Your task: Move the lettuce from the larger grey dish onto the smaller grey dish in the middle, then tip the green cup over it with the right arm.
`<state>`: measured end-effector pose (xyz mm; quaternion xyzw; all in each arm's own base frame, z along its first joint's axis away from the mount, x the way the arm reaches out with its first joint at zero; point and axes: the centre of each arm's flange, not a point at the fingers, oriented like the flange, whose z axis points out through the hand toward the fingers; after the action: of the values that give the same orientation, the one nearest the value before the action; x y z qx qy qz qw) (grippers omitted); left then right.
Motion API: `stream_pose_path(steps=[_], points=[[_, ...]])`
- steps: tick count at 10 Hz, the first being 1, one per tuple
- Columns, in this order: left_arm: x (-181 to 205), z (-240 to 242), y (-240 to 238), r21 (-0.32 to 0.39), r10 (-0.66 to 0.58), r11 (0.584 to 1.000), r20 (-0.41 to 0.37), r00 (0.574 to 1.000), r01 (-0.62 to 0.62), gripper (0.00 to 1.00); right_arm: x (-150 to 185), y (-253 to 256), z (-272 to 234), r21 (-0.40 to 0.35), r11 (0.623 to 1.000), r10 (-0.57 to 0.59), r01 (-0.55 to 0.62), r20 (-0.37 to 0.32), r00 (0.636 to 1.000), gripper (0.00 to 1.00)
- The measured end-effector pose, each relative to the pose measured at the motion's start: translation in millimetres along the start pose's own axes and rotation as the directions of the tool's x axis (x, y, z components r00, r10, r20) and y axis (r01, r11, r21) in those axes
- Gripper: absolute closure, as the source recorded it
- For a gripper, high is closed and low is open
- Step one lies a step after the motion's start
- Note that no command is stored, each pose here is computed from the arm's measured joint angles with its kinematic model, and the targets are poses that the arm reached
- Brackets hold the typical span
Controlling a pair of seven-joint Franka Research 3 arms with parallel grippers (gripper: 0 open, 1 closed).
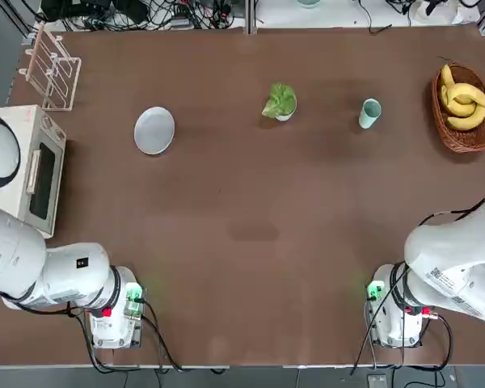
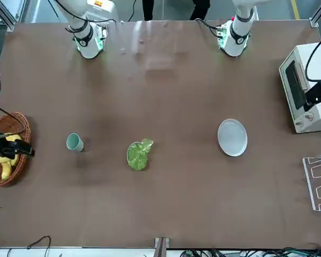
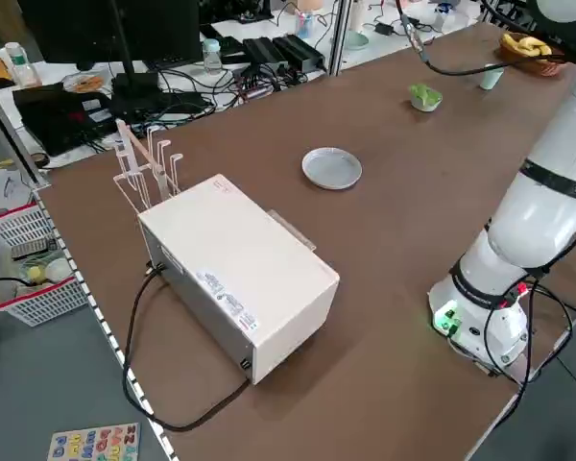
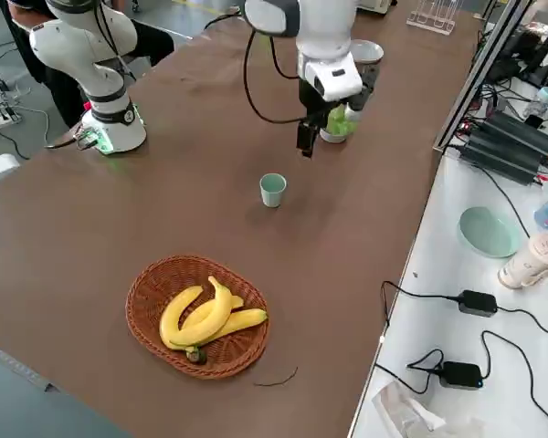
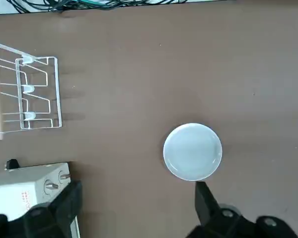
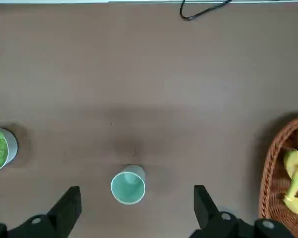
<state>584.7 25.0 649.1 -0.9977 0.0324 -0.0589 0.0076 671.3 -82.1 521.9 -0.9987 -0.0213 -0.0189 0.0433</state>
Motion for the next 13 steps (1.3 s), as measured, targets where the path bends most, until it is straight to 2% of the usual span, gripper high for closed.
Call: stream_pose_path(steps=[2,5,7,10,13], points=[[0,2,2,-0.002,0.004,1.000,0.007,1.000,-0.004,0.00,-17,-2,-38,-0.031,0.999,0.012,-0.011,0.009,1.000,0.00],[1,3,10,-0.005,0.017,1.000,0.010,1.000,-0.017,0.00,-36,-18,-84,-0.072,0.997,0.016,-0.018,-0.018,1.000,0.00],[-2,6,30,-0.015,0.050,0.999,0.048,0.998,-0.049,0.00,-44,-25,-97,-0.089,0.996,0.019,-0.020,-0.012,1.000,0.00],[-5,8,31,-0.018,0.052,0.999,0.076,0.996,-0.051,0.00,-46,-40,-106,-0.157,0.986,0.051,-0.052,-0.008,0.999,0.00],[-6,9,30,-0.019,0.050,0.999,0.084,0.995,-0.049,0.00,-63,-53,-129,-0.174,0.980,0.096,-0.097,-0.015,0.995,0.00]])
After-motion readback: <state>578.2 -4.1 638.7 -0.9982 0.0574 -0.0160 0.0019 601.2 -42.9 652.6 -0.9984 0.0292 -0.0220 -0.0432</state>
